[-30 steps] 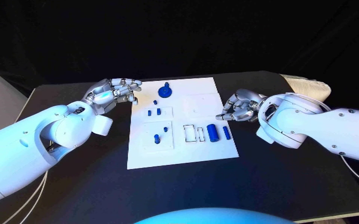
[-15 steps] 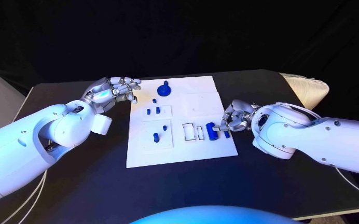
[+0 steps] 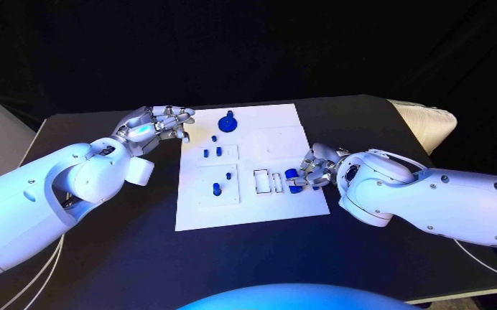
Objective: Assemble the parts on the task board
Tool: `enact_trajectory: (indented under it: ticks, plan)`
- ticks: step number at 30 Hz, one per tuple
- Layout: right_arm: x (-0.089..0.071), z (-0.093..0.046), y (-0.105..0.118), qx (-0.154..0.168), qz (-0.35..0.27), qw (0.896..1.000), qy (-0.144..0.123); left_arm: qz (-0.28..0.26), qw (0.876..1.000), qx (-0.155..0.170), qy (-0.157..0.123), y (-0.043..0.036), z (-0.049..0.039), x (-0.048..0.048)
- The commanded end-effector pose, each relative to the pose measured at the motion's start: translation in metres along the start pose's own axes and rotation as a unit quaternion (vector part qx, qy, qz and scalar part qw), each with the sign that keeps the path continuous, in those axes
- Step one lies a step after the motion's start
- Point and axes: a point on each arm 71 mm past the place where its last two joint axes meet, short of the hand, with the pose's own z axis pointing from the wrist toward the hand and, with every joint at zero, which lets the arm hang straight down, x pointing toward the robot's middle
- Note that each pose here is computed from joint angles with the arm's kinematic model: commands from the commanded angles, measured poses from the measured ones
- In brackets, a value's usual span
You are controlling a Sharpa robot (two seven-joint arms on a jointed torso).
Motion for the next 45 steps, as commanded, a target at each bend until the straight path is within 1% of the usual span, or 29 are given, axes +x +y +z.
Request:
enact_trajectory:
  ticks: [1, 11, 21, 24, 29, 34, 37, 41, 45]
  plan:
    - [-0.001, 0.003, 0.001, 0.002, -0.001, 1.0, -0.016, -0.006, 1.0, 0.001, 0.006, 0.0001, 0.0002, 0.0021]
    - [0.006, 0.009, -0.001, 0.007, -0.012, 1.0, -0.009, -0.007, 1.0, -0.001, 0.005, 0.0014, -0.0002, 0.001]
    - [0.017, 0.014, 0.0, 0.008, -0.04, 0.999, 0.018, -0.007, 1.0, -0.002, 0.004, 0.0019, -0.001, 0.0005]
    - [0.02, 0.014, 0.001, 0.007, -0.044, 0.999, 0.022, -0.007, 1.0, -0.003, 0.004, 0.002, -0.0012, 0.0002]
    - [0.021, 0.014, 0.001, 0.007, -0.046, 0.999, 0.021, -0.007, 1.0, -0.003, 0.004, 0.002, -0.0014, 0.0001]
    - [0.02, 0.013, 0.001, 0.004, -0.036, 0.999, 0.009, -0.007, 1.0, -0.003, 0.003, 0.002, -0.0017, -0.0003]
    - [0.019, 0.011, 0.002, 0.004, -0.024, 1.0, 0.005, -0.007, 1.0, -0.003, 0.003, 0.002, -0.0018, -0.0004]
    - [0.018, 0.007, 0.004, 0.004, -0.001, 1.0, 0.008, -0.007, 1.0, -0.003, 0.003, 0.0021, -0.0019, -0.0005]
    - [0.012, 0.003, 0.009, 0.001, 0.018, 1.0, 0.006, -0.007, 1.0, -0.004, 0.003, 0.0022, -0.0018, -0.0005]
